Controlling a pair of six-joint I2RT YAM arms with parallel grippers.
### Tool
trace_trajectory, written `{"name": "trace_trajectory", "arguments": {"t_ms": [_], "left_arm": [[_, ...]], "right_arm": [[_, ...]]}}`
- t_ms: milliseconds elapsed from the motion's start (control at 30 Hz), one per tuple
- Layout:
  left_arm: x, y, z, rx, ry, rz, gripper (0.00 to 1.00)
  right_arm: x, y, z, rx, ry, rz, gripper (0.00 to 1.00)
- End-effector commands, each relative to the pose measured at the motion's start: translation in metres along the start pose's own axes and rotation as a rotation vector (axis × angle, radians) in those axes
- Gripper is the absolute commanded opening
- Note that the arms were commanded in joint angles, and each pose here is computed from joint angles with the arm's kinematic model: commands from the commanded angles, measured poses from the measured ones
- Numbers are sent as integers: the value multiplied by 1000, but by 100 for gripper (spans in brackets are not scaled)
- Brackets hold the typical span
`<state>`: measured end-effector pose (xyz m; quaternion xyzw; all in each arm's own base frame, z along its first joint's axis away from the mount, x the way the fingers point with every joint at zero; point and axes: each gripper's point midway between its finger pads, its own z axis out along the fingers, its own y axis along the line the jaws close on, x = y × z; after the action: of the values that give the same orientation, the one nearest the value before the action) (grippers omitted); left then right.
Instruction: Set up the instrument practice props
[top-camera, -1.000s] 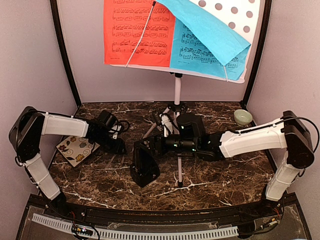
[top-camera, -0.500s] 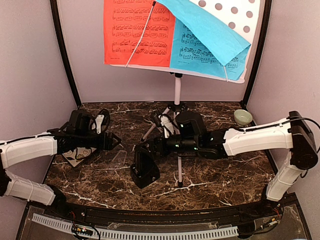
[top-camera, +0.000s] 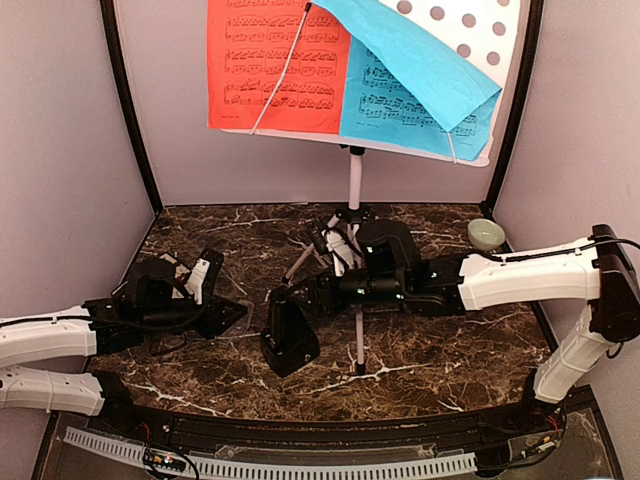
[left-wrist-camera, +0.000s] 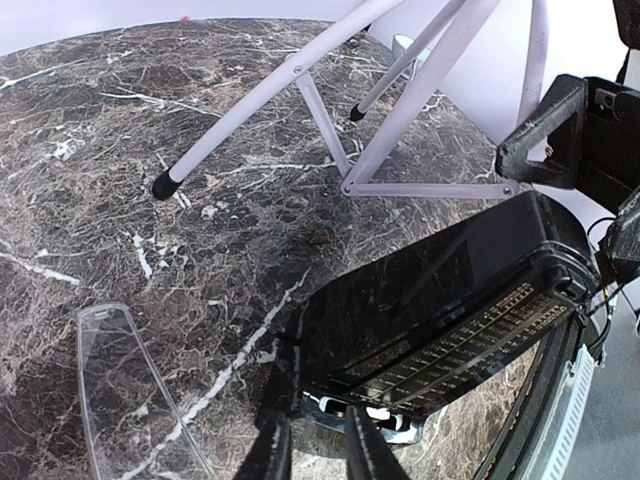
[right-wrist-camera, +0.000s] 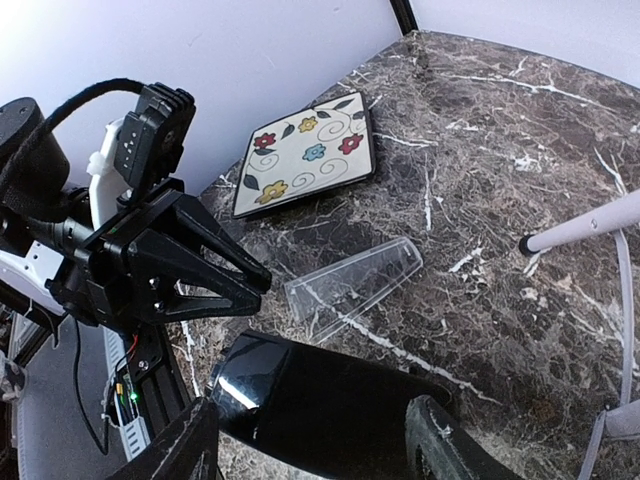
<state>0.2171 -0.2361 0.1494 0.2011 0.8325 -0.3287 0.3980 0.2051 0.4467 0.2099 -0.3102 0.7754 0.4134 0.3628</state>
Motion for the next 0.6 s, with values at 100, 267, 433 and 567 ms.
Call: {"name": "trace_trajectory", "arguments": {"t_ms": [100,267,433,567], "left_arm": [[-10,-15,7,52,-72,11,15],[-7,-37,10,152,-84,38,15],[-9,-46,15,168,-89,65,14],[-11,-54,15,188,-96,89,13]], "right_arm": [[4,4,12,9,26,8,57],[4,5,15,15,32,7,55],[4,3,16,27,40,2,53],[9,0,19,38,58,-4,46]]}}
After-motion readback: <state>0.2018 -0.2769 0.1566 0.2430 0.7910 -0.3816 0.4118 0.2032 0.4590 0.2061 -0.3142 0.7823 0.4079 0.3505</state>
